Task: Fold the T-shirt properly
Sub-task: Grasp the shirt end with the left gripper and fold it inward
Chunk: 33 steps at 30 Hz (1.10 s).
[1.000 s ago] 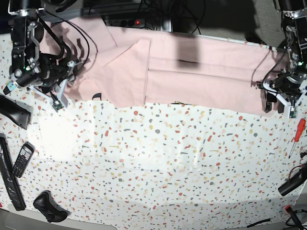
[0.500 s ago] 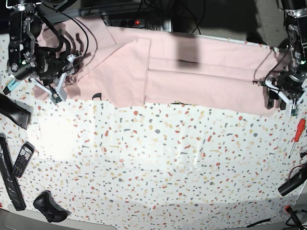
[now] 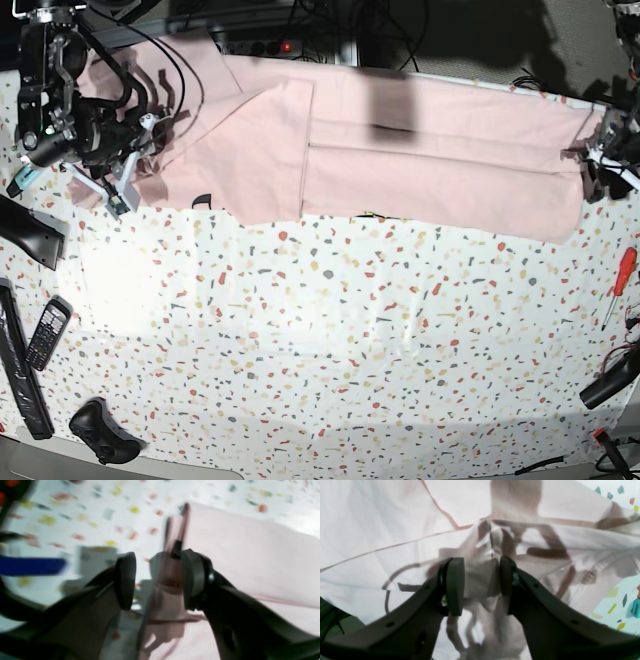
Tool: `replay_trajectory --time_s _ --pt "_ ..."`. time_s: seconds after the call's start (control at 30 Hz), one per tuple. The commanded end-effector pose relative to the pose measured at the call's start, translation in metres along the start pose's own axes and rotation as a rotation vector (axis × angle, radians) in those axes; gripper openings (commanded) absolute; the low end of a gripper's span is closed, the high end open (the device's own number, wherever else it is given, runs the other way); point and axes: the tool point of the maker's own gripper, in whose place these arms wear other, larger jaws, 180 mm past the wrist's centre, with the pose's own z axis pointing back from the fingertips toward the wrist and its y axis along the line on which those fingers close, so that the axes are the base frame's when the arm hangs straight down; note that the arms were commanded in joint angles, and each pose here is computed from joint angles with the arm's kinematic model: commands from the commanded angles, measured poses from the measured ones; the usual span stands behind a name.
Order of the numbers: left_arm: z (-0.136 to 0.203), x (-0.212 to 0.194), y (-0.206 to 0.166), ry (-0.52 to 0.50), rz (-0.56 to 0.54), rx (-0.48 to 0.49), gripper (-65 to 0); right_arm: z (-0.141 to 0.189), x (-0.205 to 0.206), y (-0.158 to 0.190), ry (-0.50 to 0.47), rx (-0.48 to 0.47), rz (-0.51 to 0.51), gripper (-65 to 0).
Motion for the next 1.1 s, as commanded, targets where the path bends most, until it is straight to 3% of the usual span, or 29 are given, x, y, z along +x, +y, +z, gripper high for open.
replay_trajectory --time_s 0.0,0.23,0.4,1.07 --pt "0.004 0.011 0.008 -0.038 0.019 -0.004 -37.0 0.006 0.009 -0.006 -0.029 -0.016 0.011 -42.1" --pt "0.0 -0.018 0.001 -0.025 0.169 -0.137 -37.0 0.006 0.009 -0.006 -0.029 -0.016 0.011 -42.1" --pt "0.001 -0.025 -0.011 -0.014 0.213 -0.224 -37.1 0.006 0.009 -0.006 -0.03 -0.016 0.011 -42.1" --pt "-0.01 -0.021 -0.021 0.087 0.169 -0.255 -37.1 0.006 0.009 -0.006 -0.03 -0.016 0.01 -42.1"
